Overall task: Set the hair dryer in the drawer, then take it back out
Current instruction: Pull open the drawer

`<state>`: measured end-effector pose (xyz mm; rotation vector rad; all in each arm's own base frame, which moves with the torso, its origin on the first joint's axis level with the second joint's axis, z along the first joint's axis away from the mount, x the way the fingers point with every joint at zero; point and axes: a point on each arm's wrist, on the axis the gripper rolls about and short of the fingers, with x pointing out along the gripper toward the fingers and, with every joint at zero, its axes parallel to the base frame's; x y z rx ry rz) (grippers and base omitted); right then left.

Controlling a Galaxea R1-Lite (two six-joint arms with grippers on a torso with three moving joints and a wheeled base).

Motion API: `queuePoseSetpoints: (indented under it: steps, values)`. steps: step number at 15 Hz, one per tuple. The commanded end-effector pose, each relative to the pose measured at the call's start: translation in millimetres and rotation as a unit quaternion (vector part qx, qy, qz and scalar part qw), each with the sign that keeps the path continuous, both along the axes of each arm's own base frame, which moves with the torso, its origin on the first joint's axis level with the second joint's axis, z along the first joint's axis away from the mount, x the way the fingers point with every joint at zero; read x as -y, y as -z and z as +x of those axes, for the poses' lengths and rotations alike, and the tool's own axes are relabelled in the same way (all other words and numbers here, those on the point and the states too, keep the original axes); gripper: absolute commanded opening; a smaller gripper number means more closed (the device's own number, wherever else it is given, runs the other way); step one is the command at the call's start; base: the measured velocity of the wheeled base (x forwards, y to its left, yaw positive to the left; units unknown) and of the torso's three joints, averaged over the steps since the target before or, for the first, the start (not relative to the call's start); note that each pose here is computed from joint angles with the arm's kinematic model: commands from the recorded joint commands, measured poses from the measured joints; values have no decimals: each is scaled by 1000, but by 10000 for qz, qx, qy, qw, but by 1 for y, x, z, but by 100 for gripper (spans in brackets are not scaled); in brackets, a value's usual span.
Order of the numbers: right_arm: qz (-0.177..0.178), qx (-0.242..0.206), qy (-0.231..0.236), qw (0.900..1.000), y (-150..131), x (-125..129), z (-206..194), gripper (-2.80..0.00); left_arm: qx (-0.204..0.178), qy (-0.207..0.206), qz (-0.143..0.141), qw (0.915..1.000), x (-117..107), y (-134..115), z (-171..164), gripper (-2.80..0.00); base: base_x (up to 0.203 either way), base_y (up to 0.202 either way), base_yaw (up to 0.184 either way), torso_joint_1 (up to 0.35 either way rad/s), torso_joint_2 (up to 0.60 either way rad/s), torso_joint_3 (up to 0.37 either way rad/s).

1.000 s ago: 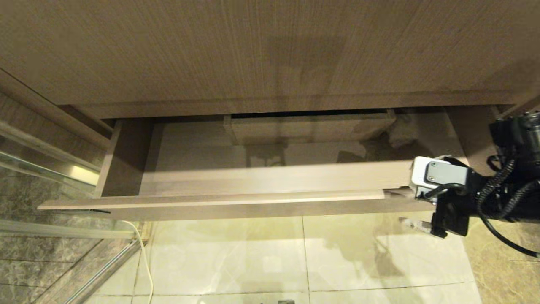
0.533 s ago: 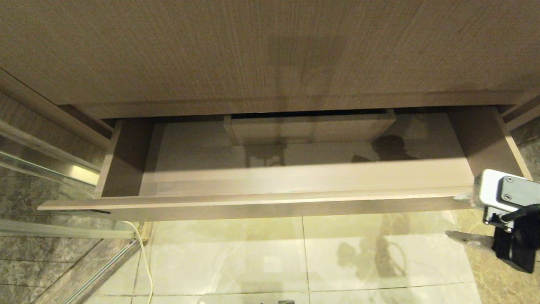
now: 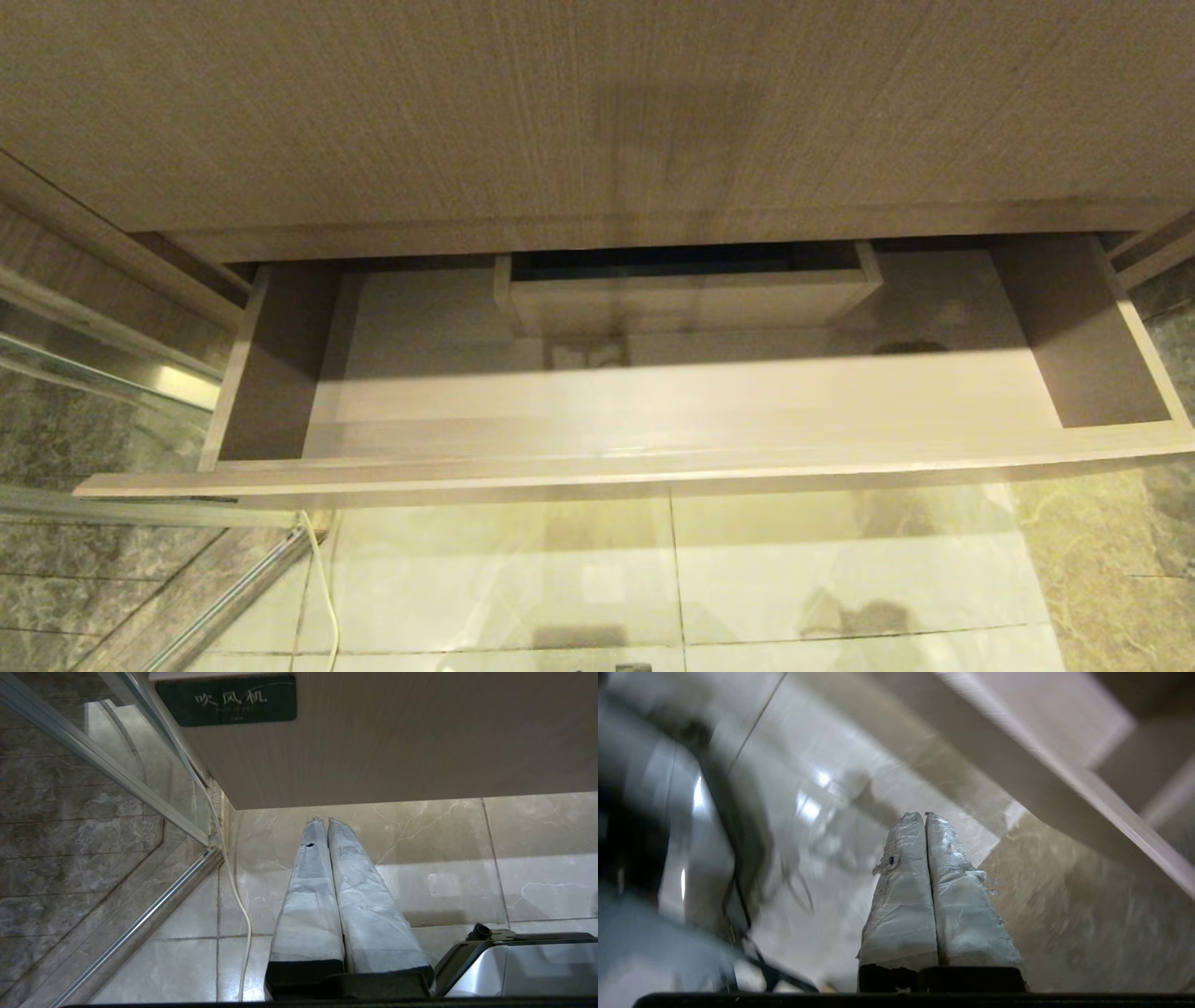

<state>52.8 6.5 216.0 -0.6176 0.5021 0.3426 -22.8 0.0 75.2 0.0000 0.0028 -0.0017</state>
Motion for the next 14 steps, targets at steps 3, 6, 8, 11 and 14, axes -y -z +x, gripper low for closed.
queuePoseSetpoints:
  steps: [3, 6, 8, 11, 14]
  values:
    - [739, 669, 874, 9912, 4, 5, -8, -280, -9, -1, 0, 10000, 0, 0, 0, -280, 0, 0, 0, 0, 0, 0]
    - [964, 909, 1036, 9858, 6, 5, -10, -280, -9, -1, 0, 10000, 0, 0, 0, -280, 0, 0, 0, 0, 0, 0]
    - [1456, 1398, 1294, 9708, 36, 6, -30, -280, -9, -1, 0, 10000, 0, 0, 0, -280, 0, 0, 0, 0, 0, 0]
    - [2252, 2138, 1570, 9375, 75, 6, -50, -280, -9, -1, 0, 10000, 0, 0, 0, -280, 0, 0, 0, 0, 0, 0]
    - [2291, 2174, 1594, 9353, 75, 6, -50, -280, -9, -1, 0, 10000, 0, 0, 0, -280, 0, 0, 0, 0, 0, 0]
